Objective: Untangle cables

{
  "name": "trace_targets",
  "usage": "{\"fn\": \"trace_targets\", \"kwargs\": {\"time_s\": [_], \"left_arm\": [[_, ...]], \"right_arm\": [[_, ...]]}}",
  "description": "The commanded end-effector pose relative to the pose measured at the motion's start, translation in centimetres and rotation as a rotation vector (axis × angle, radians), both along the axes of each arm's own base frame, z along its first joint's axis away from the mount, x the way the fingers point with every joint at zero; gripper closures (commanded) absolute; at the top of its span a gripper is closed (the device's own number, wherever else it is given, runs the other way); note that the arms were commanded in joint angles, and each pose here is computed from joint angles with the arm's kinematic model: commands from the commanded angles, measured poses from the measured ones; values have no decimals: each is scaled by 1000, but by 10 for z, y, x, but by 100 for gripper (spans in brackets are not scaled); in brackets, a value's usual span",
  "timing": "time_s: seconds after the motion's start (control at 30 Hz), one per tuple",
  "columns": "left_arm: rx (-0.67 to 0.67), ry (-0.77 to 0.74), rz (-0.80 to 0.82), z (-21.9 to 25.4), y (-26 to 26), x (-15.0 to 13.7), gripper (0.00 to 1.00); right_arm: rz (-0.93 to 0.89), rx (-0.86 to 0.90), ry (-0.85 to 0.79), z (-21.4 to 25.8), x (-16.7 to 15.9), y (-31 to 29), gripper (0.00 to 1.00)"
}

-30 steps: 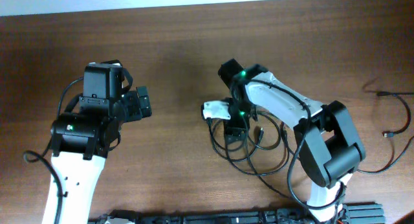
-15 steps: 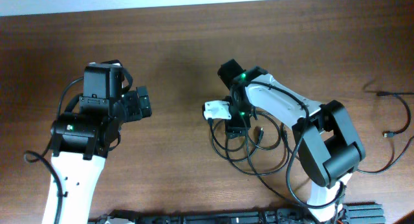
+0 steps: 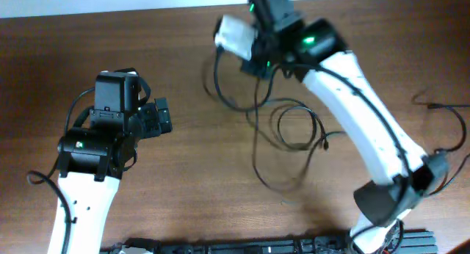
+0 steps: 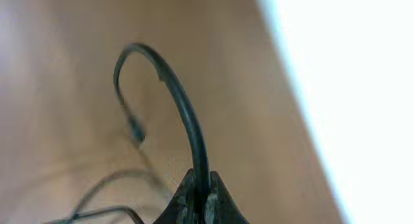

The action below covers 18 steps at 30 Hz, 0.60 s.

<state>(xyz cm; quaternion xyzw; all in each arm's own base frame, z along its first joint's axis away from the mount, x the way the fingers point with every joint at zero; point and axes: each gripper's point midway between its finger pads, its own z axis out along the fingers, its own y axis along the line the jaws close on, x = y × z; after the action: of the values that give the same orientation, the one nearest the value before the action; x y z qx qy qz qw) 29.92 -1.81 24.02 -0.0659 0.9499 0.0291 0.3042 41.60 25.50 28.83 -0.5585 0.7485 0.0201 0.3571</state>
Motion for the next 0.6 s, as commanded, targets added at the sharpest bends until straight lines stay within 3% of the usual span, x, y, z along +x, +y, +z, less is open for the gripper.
{"fn": "trace_targets", "kwargs": {"time_s": [0.0, 0.07, 0.13, 0.27, 0.33, 0.53, 0.57], "left_arm": [[11, -21, 10, 7, 4, -1, 1], [11, -21, 10, 7, 4, -1, 1], [11, -21, 10, 7, 4, -1, 1], [11, -21, 10, 7, 4, -1, 1], [11, -21, 10, 7, 4, -1, 1], [11, -21, 10, 7, 4, -1, 1], [11, -21, 10, 7, 4, -1, 1]], "right_arm": [[-26, 162, -250, 114, 4, 2, 96], [-55, 230, -411, 171, 8, -2, 96], [-120, 237, -504, 196, 15, -13, 96], [-375, 87, -772, 242, 44, -68, 96], [-573, 125, -924, 283, 50, -104, 96], [-951, 374, -1393, 400, 20, -218, 96], [-983, 344, -1488, 415, 9, -239, 96]]}}
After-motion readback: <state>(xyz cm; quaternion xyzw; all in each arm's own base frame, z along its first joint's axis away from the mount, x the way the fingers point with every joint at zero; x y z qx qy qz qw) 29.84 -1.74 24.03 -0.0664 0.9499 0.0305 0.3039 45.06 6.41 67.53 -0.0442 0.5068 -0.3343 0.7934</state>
